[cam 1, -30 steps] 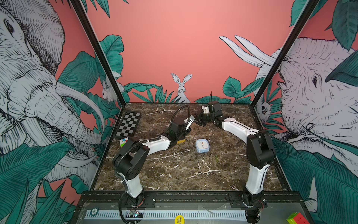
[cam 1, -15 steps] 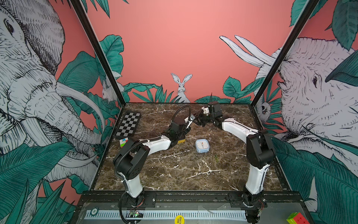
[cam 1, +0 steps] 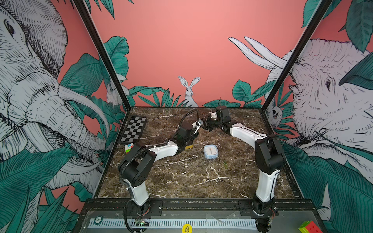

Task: Insert the battery into the alarm
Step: Pick up the cover from the center of the board.

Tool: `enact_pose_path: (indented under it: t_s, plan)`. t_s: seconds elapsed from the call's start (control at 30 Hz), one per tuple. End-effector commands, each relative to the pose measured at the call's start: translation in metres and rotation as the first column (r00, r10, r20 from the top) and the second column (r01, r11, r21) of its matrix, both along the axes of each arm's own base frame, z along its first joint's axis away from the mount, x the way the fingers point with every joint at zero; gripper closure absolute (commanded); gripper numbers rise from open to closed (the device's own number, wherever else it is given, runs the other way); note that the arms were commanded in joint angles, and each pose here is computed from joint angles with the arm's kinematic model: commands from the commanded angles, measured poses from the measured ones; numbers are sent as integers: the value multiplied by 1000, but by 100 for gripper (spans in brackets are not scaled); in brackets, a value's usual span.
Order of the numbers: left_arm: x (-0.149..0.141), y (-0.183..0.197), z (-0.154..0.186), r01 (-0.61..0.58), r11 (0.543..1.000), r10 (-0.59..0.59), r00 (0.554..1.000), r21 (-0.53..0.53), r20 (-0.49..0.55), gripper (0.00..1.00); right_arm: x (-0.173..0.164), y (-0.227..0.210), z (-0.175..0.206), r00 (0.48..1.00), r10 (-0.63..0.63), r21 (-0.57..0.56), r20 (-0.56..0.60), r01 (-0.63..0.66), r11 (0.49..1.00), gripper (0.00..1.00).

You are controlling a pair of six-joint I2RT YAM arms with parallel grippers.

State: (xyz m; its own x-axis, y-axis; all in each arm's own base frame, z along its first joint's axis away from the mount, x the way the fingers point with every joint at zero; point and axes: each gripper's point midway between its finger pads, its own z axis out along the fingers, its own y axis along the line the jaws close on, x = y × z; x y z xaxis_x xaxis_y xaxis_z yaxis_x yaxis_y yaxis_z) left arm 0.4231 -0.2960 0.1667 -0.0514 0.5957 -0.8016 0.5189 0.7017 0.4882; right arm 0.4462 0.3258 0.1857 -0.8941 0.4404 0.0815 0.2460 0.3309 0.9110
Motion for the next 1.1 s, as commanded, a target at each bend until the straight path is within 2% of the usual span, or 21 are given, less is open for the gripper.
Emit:
enact_pose_path:
  t_s: [0.0, 0.3, 0.43, 0.67, 0.8, 0.97, 1.07]
  plan:
    - [2, -5, 14, 10, 1000, -9, 999, -26, 36, 100, 1, 11, 5, 1000, 27, 30, 16, -27, 999, 79]
    - [2, -1, 9, -2, 1000, 2, 999, 2, 34, 100, 1, 13, 6, 999, 30, 44, 14, -31, 999, 91]
    - [1, 1, 10, -7, 1000, 7, 999, 6, 36, 100, 2, 14, 5, 999, 34, 50, 11, -35, 998, 93]
    - [-7, 20, 15, -70, 997, 71, 997, -12, 32, 64, 7, 18, 0, 996, 79, 33, 34, -80, 996, 96]
    - [-20, 36, 19, -92, 992, 90, 996, -81, -24, 49, 10, 24, -6, 990, 121, 41, 67, -124, 991, 96]
    - [-32, 76, 16, -153, 964, 121, 981, -218, -154, 44, 13, 33, -15, 962, 222, 29, 160, -229, 973, 96]
    - [-35, 95, 13, -194, 951, 147, 968, -239, -201, 43, 14, 29, -30, 936, 294, -12, 191, -298, 955, 96]
